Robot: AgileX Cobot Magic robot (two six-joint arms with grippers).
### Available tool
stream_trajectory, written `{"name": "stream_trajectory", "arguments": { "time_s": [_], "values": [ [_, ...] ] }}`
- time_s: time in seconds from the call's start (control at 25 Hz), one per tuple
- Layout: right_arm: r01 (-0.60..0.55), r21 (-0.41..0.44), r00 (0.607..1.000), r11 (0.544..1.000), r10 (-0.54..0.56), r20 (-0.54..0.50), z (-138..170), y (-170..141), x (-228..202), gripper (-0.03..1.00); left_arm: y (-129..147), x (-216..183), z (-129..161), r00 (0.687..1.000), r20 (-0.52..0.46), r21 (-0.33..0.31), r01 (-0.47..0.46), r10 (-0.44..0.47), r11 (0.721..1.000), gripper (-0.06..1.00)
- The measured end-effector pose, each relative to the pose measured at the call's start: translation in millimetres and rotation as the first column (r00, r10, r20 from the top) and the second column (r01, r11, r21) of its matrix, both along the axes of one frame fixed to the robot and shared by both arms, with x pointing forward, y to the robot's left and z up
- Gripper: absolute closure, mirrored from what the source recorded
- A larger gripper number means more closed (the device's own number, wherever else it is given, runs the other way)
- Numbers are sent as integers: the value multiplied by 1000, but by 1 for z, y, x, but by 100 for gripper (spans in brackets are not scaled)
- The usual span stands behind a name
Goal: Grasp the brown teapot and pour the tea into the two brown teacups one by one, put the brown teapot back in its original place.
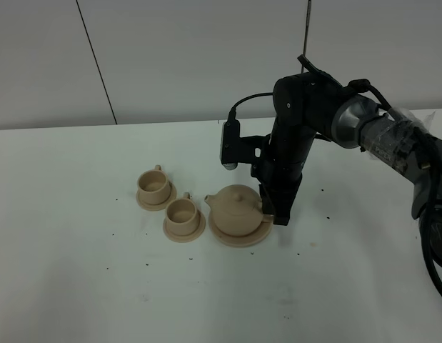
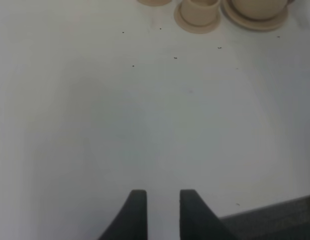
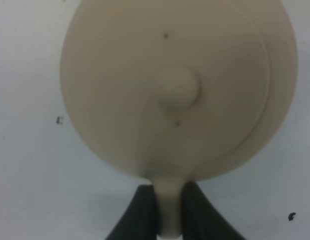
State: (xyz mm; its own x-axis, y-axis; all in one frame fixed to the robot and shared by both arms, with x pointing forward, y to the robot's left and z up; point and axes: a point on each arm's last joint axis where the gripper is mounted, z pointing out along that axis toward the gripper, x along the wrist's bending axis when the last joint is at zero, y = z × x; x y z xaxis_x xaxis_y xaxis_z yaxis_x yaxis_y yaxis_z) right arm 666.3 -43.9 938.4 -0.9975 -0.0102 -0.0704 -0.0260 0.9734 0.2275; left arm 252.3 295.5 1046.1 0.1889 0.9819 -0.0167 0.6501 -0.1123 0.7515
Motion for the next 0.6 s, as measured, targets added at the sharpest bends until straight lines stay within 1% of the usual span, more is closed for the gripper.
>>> {"name": "stream_trajectory", "arguments": {
  "time_s": [0.6],
  "values": [
    [14,1,1000,1000,-14,-4,0,0,0,87,0,0,0,1000,0,0,0,0,1000,71]
  ]
}}
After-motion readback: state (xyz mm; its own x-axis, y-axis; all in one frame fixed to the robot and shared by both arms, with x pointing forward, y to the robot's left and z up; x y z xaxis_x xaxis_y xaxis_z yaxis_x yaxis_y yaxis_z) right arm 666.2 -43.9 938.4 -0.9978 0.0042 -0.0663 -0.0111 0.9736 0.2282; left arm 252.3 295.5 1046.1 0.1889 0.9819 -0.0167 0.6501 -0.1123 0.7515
